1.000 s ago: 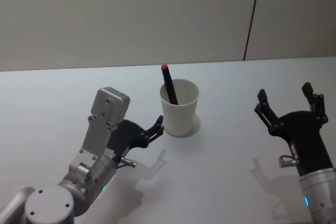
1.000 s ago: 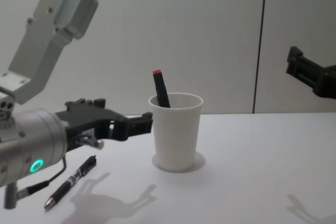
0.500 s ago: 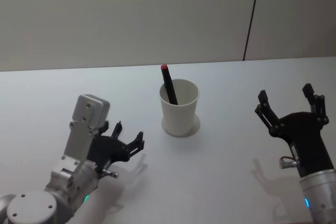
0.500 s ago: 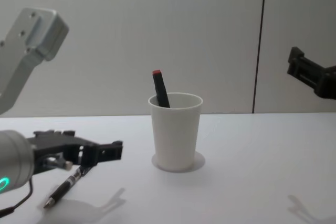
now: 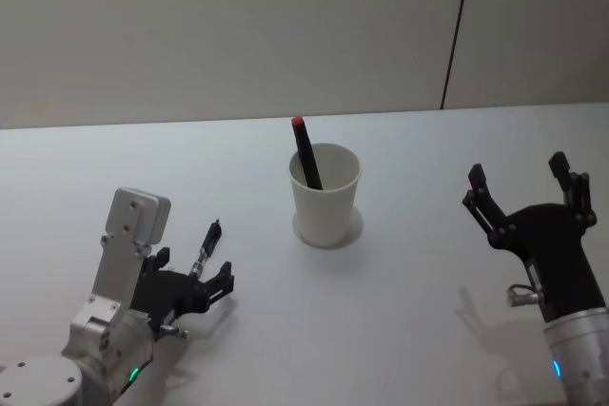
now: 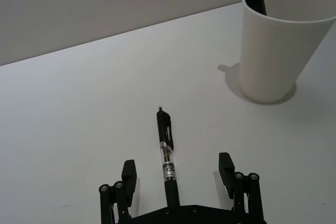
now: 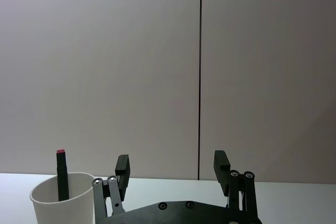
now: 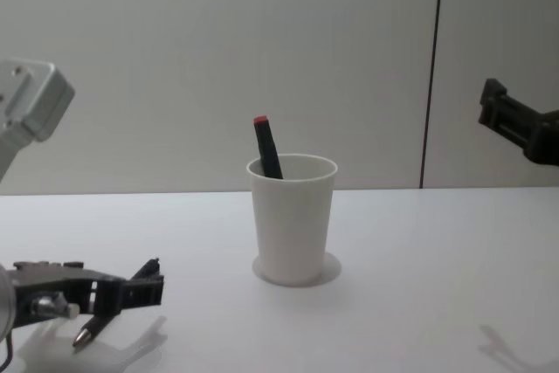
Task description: Place the pen into the pen holder.
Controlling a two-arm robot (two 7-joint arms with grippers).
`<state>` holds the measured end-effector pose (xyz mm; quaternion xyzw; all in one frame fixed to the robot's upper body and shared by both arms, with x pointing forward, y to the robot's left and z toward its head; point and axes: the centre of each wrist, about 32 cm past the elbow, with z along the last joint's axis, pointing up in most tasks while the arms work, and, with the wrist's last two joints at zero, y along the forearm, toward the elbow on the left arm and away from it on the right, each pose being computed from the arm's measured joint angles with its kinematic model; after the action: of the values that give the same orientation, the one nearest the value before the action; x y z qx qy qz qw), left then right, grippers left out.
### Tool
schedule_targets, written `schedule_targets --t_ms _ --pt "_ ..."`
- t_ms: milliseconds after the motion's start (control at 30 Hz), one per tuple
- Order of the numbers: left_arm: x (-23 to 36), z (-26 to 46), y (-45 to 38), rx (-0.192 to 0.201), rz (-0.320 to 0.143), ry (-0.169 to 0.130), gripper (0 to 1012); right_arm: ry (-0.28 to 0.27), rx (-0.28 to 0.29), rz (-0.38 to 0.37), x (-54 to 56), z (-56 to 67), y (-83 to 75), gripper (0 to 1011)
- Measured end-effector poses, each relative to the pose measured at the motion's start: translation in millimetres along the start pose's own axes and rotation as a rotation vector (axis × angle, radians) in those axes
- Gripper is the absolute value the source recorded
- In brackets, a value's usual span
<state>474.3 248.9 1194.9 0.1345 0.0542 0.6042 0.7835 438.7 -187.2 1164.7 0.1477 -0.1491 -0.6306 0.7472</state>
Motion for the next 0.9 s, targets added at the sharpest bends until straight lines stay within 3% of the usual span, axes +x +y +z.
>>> schedule_targets --t_ms 167,333,633,667,900 --pt "4.1 -4.9 -0.6 0.017 0.013 -0.016 1000 0.0 0.0 0.0 0.0 0.1 -0.1 1002" --pt "6.8 -9.0 -1.3 0.028 0.021 -0.039 928 0.0 0.0 0.0 -0.1 0.1 -0.2 1002" --pt "9.3 -13.6 -1.9 0.029 0.027 -0.062 647 0.0 0.0 0.0 -0.1 0.2 -0.2 1002" --pt "9.6 -14.4 -2.0 0.03 0.028 -0.062 647 0.0 0.0 0.0 -0.1 0.1 -0.2 1002" --pt "10.7 -17.6 -3.2 0.037 0.029 -0.045 382 0.0 0.0 0.0 -0.1 0.1 -0.2 1002"
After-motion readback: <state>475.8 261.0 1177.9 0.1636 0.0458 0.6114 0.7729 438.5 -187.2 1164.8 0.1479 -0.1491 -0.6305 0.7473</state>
